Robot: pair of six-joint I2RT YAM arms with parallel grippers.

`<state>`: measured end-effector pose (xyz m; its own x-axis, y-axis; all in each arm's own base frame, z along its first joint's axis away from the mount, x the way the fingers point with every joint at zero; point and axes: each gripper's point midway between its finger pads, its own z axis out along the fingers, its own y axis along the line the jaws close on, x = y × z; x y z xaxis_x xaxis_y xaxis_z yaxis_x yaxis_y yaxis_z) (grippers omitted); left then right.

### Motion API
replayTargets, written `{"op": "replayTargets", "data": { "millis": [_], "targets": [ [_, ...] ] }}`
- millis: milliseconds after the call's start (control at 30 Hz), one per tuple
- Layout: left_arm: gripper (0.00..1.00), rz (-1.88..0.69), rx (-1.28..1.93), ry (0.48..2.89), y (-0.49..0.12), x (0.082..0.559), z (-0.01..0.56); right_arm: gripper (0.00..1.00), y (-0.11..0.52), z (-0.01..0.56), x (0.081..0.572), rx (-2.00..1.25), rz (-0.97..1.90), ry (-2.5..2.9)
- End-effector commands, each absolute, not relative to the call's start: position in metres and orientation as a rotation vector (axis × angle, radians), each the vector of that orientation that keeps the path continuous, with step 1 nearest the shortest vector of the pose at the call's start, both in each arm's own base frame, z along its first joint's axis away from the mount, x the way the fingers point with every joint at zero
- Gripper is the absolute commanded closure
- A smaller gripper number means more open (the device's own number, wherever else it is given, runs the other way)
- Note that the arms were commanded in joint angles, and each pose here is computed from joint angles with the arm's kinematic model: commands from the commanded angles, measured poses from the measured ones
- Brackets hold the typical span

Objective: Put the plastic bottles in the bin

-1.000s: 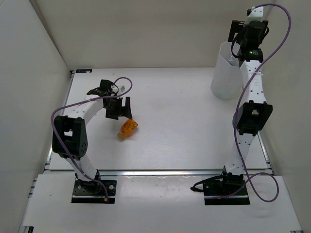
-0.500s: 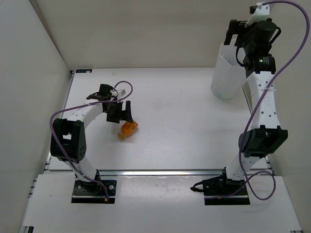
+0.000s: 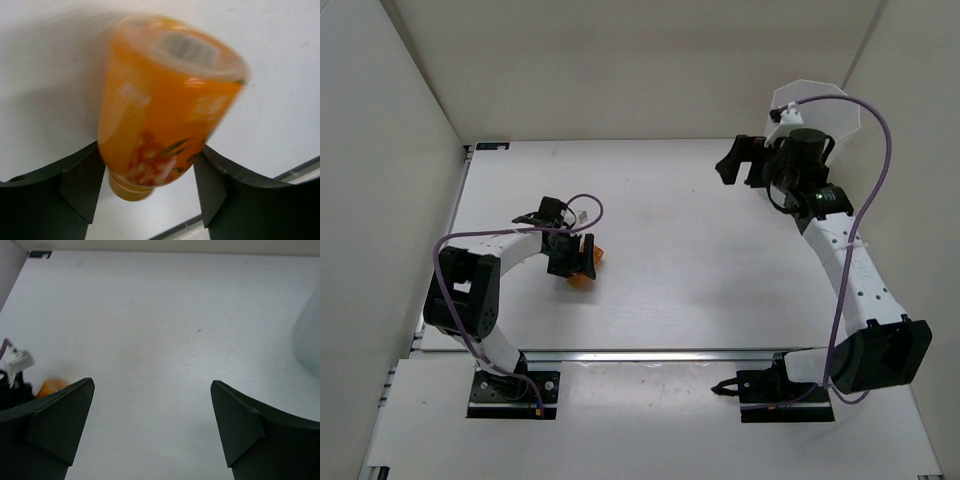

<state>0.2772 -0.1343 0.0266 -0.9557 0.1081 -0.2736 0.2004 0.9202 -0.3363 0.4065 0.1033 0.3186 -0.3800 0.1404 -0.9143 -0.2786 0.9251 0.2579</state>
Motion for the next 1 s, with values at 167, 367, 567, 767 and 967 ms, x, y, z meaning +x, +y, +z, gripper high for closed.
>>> {"op": "replayTargets", "data": {
  "millis": [167, 367, 567, 767, 967],
  "targets": [
    [0.51, -0.665, 0.305, 2.566, -0.175, 0.305, 0.064, 0.02, 0.173, 0.279, 0.336, -0.214, 0.729, 2.017],
    [0.66, -0.944, 0.419, 2.355, -0.213, 0.292, 0.121, 0.02, 0.200, 0.272, 0.299, -0.262, 0.972, 1.961],
    [0.63, -1.342, 0.636, 2.047, -0.272, 0.242, 0.195, 0.02, 0.239, 0.267, 0.273, -0.343, 1.233, 1.883],
    [0.67, -1.548, 0.744, 1.918, -0.300, 0.204, 0.226, 0.02, 0.269, 0.267, 0.268, -0.360, 1.262, 1.840],
    [0.69, -1.669, 0.770, 1.900, -0.310, 0.185, 0.230, 0.02, 0.279, 0.264, 0.262, -0.367, 1.257, 1.793]
  ]
}}
